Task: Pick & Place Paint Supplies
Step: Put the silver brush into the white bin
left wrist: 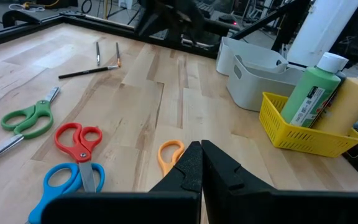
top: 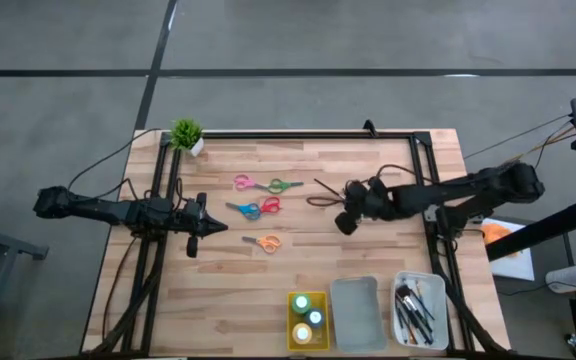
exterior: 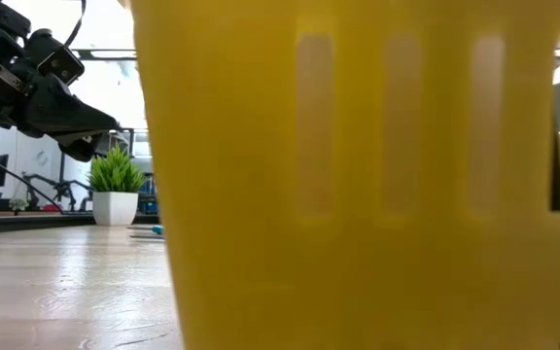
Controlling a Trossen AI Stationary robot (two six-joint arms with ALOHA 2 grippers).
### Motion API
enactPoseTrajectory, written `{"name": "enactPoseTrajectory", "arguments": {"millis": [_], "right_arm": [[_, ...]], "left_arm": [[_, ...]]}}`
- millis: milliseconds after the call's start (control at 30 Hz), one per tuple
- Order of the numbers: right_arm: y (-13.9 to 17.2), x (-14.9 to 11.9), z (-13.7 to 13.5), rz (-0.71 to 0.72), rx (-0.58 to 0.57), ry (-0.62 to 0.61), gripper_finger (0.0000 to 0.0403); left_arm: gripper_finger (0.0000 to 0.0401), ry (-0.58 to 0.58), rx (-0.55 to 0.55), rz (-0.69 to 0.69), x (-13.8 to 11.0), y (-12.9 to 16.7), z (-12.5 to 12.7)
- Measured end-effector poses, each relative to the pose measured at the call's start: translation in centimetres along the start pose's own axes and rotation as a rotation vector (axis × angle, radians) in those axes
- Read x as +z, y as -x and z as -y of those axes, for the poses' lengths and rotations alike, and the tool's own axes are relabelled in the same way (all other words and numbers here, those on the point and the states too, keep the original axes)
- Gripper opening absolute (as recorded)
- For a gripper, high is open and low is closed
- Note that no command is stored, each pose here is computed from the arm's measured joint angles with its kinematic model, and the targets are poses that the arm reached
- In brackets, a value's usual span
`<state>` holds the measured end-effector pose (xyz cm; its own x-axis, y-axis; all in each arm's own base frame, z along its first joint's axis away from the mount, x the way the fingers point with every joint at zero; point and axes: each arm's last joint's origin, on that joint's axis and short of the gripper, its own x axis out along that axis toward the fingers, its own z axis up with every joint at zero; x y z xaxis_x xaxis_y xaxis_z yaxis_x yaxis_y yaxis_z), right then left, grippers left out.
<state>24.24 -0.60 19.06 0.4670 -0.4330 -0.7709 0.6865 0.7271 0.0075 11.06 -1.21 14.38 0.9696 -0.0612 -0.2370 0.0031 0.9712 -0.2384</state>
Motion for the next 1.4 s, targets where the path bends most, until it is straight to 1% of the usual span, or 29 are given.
{"name": "enactPoseTrajectory", "arguments": {"millis": [100, 233, 467, 733, 833, 933, 1033, 1400], "right_arm": [[-0.8, 0.4, 0.7, 0.006, -0.022, 0.013, 0.0072], [-1.6, 1.1, 1.1, 0.031, -0.031, -0.005, 0.0072], [-3.5, 1.7, 1.4, 0.031, -0.023, 0.012, 0.0072], [-6.6, 2.0, 2.9, -0.09, 0.022, -0.044, 0.0072], [-7.6, 2.0, 3.5, -0.114, 0.019, -0.058, 0.0072], [-8.1, 2.2, 3.9, -0.127, 0.05, -0.083, 0.0072], [-8.4, 2.4, 4.1, -0.131, 0.073, -0.076, 0.0072], [-9.4, 1.9, 4.4, -0.168, 0.054, -0.06, 0.0072]], "left_arm": [[0.0, 0.0, 0.0, -0.001, 0.0, 0.0, 0.0], [0.0, 0.0, 0.0, -0.001, 0.0, 0.0, 0.0], [0.0, 0.0, 0.0, 0.0, 0.0, 0.0, 0.0], [0.0, 0.0, 0.0, -0.001, 0.0, 0.0, 0.0], [0.0, 0.0, 0.0, -0.001, 0.0, 0.0, 0.0], [0.0, 0.0, 0.0, -0.001, 0.0, 0.0, 0.0], [0.0, 0.0, 0.0, -0.001, 0.0, 0.0, 0.0], [0.0, 0.0, 0.0, -0.001, 0.0, 0.0, 0.0]]}}
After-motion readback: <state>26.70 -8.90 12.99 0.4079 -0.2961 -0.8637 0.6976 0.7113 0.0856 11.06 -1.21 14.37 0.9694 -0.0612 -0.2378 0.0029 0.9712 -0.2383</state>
